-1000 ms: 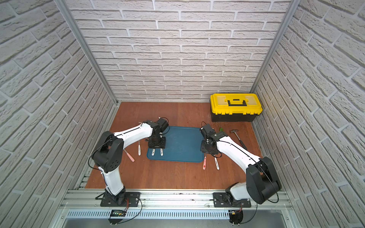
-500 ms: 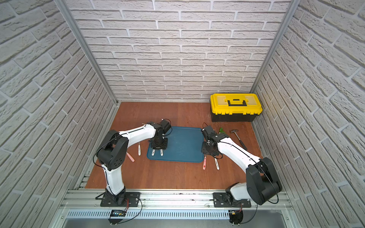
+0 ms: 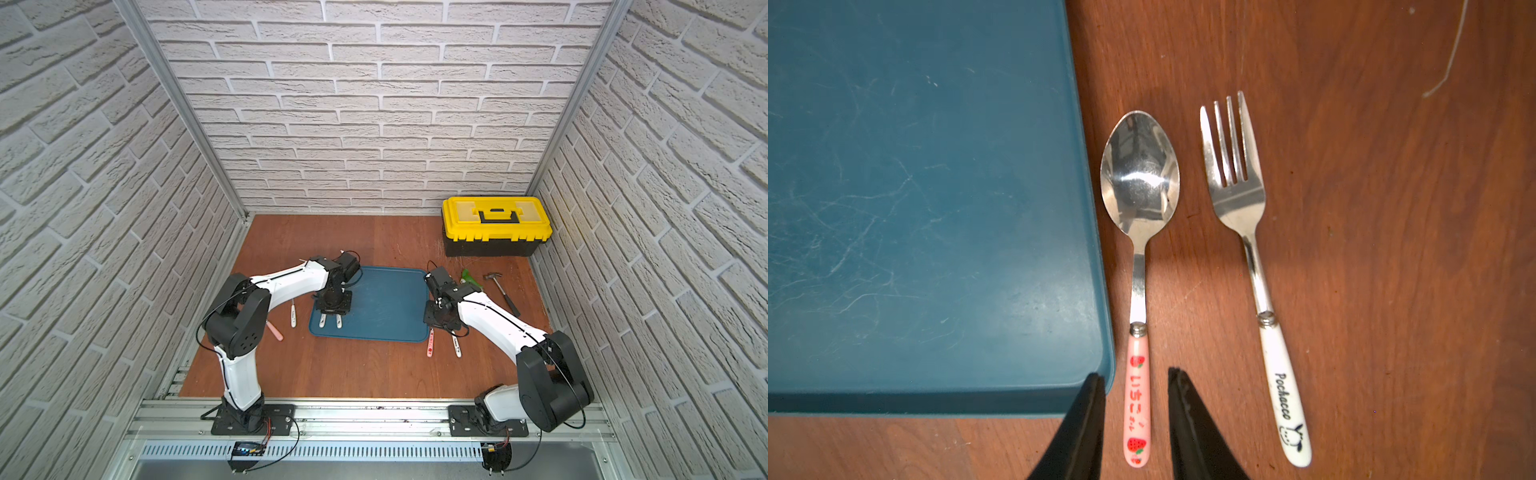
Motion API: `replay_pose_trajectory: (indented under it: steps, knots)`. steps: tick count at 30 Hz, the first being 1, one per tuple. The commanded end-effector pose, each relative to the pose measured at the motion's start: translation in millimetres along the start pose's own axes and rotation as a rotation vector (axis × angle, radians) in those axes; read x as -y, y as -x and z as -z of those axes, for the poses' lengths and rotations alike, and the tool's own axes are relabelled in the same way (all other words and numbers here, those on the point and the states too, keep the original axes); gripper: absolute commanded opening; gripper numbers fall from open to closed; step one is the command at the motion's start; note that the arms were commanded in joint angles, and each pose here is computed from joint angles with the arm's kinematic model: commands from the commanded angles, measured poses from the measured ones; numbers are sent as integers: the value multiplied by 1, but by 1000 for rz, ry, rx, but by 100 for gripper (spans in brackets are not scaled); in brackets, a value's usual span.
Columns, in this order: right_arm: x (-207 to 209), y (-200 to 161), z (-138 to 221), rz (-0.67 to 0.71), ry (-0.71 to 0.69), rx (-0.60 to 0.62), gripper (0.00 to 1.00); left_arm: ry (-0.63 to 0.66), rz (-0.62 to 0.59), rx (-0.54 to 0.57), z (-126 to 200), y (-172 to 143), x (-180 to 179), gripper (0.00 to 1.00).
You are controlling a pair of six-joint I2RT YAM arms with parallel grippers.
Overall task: Set the spoon and fork side by side
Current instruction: Adjust the spoon on the tray.
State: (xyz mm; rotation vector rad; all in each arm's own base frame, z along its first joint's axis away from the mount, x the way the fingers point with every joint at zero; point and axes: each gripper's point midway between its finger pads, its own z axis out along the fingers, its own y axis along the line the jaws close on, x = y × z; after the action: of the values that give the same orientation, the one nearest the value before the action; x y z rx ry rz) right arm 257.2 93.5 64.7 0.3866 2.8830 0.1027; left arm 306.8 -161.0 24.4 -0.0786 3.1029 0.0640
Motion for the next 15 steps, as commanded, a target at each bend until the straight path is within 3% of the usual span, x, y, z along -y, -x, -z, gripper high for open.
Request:
replay_pose_trajectory:
  steps: [1, 15]
  knots:
    - [-1, 5, 5, -5, 24, 32, 32, 40, -26, -24, -4, -4, -5, 29]
    - [0, 4, 5, -11, 26, 32, 32, 42, -79, -27, -7, -5, -4, 24]
